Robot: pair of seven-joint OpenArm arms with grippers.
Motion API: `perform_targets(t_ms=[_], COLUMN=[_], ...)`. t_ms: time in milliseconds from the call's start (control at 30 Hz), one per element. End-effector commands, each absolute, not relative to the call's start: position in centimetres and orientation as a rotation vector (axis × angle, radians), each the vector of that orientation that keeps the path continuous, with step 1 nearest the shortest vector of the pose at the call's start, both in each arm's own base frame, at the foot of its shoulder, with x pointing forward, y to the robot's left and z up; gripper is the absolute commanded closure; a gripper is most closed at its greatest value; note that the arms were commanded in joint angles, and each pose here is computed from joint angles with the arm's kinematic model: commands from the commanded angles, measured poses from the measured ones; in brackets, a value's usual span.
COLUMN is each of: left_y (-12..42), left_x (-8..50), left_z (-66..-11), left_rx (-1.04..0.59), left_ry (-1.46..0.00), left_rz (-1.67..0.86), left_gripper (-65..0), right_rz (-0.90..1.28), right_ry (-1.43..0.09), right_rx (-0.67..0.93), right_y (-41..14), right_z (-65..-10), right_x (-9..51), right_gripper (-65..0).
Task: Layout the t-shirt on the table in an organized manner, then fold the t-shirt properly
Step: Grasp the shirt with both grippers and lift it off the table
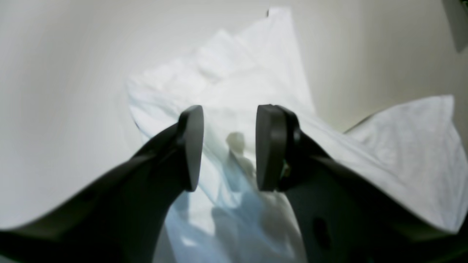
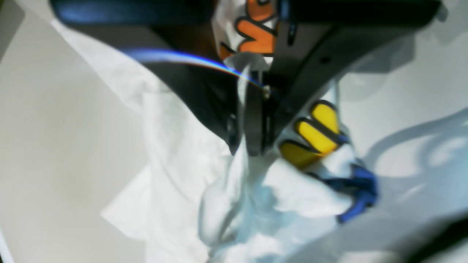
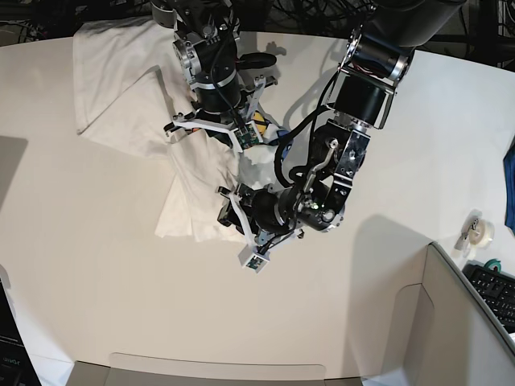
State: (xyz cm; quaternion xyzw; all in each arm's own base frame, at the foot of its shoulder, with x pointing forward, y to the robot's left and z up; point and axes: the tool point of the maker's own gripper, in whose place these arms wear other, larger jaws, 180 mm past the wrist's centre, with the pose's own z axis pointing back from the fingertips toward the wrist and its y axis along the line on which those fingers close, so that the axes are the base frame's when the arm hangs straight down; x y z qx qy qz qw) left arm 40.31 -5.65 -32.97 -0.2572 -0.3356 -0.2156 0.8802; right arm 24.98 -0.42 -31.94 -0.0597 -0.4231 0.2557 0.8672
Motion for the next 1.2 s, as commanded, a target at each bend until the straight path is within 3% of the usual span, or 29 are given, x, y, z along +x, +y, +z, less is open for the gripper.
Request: perform_targets(t_ms=[0,300,900,1167], left_y=[-6.8,-7.6,-6.2,-4.3], left_x=[42.0,43.4,43.9,44.8], left_z=[-30.8,-33.4,-33.5,-34.1], left_rx=[-0.554,-0.457,-0.422,-0.226], left_ry=[-0.764,-0.749,-0.759,-0.815], left_rz=[-0.444,-0.374,-0.358,-0.450], left_gripper=[-21.6,-21.6,-21.5,-21.4], right_rz=[0.528,0.554,0.568,0.568], right_ry=[-0.924,-0.880,-0.867,-0.870], right_rx=[-0.121,-0.113,-0.101,-0.102], right_y=[-0.3,-0.3,0.1,0.1], right_z=[-31.1,-32.3,-32.7,-32.6], right_x=[25.3,23.6,22.9,23.0], right_gripper=[0.0,0.0,0.0,0.0])
